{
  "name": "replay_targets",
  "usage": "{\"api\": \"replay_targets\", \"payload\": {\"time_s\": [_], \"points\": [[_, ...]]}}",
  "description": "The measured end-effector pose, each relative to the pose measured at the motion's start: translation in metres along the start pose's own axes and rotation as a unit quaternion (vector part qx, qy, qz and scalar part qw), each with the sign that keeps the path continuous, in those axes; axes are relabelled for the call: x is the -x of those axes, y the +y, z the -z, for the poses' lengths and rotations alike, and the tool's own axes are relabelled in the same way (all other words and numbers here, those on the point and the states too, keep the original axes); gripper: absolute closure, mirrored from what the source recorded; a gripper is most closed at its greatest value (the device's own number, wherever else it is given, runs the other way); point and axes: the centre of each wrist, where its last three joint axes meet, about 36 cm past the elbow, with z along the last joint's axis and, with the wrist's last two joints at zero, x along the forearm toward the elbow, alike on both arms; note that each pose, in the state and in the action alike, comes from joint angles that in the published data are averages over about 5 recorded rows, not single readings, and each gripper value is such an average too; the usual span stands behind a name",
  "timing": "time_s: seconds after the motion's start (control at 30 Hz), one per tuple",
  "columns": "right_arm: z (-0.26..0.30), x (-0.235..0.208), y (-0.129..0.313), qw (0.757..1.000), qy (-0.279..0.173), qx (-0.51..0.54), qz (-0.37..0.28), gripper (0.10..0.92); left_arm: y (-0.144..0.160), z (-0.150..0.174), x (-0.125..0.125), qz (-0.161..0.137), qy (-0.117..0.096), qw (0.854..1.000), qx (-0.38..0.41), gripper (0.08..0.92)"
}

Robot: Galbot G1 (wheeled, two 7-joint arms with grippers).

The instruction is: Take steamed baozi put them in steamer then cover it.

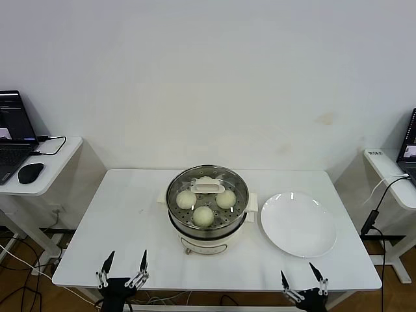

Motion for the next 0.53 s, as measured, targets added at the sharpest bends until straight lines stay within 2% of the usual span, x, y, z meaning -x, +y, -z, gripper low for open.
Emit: {"api": "replay_targets", "payload": {"time_s": [0.53], "points": [[0.011,-0.005,0.011,0.999,0.004,0.016,0.036,0.200,0.004,-0.021,-0.014,-0.003,0.005,1.000,-0.004,0.177]]}}
